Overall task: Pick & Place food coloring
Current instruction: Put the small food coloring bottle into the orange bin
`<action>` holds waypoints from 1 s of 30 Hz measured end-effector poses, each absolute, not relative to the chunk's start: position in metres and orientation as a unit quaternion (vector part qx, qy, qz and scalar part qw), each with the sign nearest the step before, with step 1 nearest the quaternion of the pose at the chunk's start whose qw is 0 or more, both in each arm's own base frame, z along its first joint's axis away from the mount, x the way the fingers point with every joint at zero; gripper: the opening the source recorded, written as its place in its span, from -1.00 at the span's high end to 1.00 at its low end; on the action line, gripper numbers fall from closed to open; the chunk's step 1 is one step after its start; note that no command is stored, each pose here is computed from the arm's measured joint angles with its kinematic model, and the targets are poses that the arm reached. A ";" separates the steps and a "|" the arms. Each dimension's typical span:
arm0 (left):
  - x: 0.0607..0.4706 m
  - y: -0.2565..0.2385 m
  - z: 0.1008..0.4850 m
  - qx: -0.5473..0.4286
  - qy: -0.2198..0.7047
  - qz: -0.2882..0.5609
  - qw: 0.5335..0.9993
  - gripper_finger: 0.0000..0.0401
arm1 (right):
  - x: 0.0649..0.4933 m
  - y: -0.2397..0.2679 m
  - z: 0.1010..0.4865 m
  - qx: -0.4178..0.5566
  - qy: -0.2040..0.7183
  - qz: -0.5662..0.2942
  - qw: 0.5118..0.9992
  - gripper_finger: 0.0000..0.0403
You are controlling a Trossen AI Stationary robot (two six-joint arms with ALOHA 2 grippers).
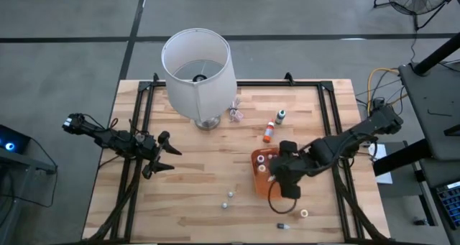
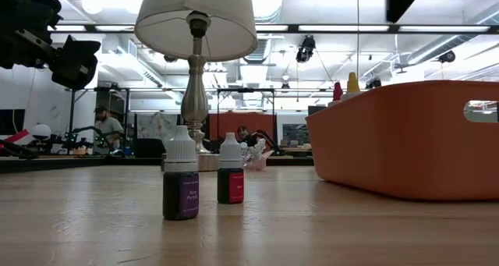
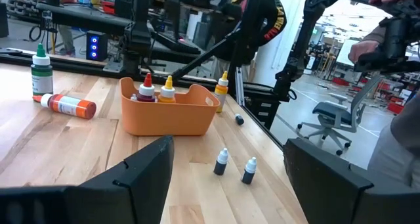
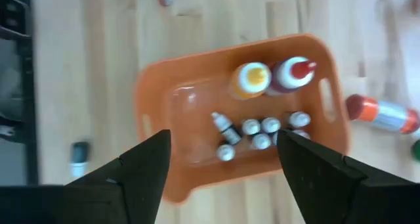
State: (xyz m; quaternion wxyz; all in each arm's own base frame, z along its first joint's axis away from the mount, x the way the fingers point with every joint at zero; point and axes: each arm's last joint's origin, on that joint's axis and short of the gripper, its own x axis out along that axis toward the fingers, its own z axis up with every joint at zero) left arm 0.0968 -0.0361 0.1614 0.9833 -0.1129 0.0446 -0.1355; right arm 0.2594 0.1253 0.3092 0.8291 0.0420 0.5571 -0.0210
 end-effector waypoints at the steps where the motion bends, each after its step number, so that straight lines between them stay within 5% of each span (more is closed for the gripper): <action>1: 0.097 -0.036 0.161 -0.113 0.045 -0.135 0.983 -0.29 | 0.258 0.129 0.310 0.048 0.556 -0.020 0.830 -0.35; 14: 0.097 -0.036 0.161 -0.113 0.045 -0.135 0.983 -0.29 | 0.255 0.171 0.314 0.020 0.514 0.076 0.854 -0.28; 30: 0.097 -0.036 0.161 -0.113 0.045 -0.135 0.983 -0.29 | 0.321 0.184 0.309 -0.005 0.513 0.087 0.854 -0.27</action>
